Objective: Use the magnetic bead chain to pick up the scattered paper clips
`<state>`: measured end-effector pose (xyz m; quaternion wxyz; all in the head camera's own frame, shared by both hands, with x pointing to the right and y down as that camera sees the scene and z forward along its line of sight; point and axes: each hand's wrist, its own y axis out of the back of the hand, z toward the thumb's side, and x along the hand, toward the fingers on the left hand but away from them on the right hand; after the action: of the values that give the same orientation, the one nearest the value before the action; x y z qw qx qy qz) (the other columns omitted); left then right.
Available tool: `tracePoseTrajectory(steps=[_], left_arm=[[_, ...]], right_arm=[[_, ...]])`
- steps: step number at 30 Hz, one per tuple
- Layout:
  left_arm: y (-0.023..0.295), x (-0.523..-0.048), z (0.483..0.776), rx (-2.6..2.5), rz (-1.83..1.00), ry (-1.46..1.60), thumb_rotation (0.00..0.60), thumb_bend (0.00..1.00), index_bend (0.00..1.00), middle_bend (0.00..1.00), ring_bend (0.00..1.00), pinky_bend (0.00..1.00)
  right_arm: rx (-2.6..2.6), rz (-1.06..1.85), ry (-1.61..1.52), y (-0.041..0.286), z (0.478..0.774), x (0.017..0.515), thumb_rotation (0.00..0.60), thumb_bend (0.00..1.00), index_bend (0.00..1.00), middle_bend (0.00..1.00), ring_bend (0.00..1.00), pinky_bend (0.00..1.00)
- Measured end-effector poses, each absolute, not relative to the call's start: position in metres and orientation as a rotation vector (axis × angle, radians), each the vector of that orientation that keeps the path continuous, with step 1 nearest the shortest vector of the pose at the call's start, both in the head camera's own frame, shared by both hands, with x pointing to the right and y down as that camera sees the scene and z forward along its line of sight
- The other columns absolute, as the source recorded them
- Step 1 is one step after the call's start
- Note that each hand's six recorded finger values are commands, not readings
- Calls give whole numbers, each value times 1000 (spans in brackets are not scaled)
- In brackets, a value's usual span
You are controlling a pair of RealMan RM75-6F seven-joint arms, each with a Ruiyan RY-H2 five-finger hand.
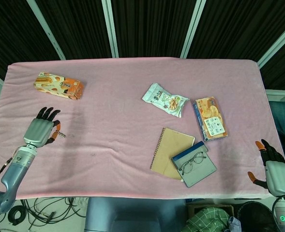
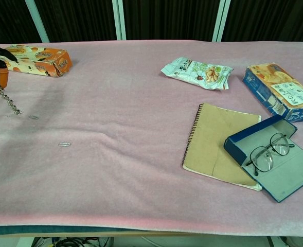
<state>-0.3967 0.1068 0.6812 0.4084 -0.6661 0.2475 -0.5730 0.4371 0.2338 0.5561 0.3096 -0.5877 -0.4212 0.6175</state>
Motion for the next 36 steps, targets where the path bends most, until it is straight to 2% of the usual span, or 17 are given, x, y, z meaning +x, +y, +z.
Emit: tracePoseTrajectory(steps=[18, 36], left_arm=[[106, -384, 700, -1702, -1437, 598, 600, 440, 550, 109, 0, 0], [101, -381, 689, -1696, -1414, 632, 600, 440, 551, 108, 0, 0]], right_arm=[[-1553, 1631, -1115, 233, 556, 437, 600, 160, 0, 11, 83, 172], [-1552, 1630, -1116, 233, 556, 437, 600, 161, 0, 11, 83, 172]])
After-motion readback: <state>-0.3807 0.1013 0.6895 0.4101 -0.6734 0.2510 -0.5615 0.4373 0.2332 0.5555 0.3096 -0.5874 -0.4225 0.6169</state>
